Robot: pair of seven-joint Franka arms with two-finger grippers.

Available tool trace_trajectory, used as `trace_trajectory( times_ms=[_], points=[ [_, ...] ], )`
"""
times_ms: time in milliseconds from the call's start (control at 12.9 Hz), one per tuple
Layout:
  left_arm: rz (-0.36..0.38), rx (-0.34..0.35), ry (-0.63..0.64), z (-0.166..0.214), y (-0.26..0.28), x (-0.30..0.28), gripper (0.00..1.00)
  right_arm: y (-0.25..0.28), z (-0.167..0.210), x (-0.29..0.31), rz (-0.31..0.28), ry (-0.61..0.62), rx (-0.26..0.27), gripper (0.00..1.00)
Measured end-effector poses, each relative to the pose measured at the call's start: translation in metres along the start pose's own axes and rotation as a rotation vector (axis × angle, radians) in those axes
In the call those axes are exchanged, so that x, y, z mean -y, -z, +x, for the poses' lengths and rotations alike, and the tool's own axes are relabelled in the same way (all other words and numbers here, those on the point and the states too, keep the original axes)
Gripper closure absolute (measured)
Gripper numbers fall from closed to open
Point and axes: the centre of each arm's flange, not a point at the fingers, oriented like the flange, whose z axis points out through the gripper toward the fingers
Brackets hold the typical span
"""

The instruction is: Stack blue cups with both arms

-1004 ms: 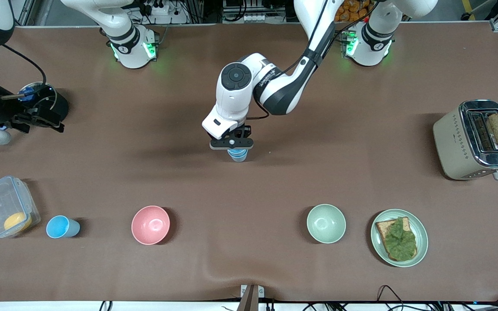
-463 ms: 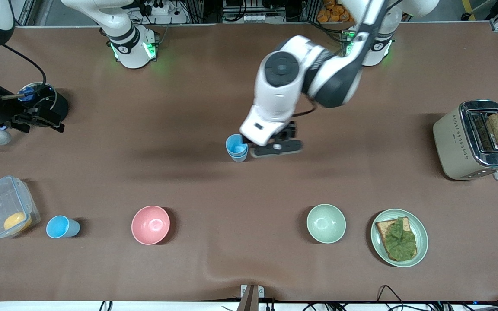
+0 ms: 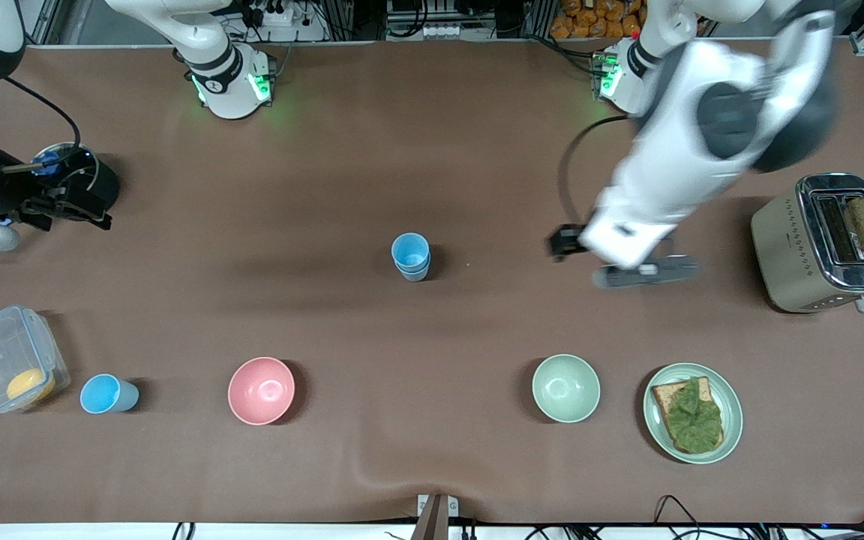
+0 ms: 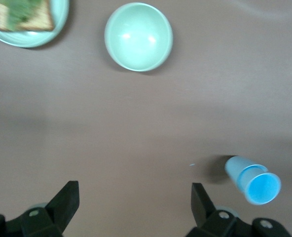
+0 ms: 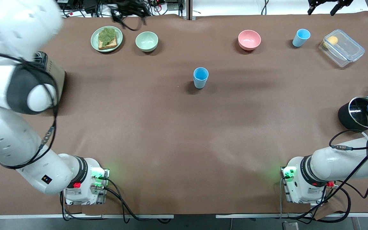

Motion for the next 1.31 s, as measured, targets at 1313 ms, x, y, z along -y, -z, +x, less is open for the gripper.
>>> trace_trajectory(
  times_ms=[1313],
  points=[
    [0.078, 0.025, -0.106, -0.044, 0.091, 0.179, 0.00, 0.000, 0.000, 0.000, 0.000, 0.000, 0.001, 0.00]
  ],
)
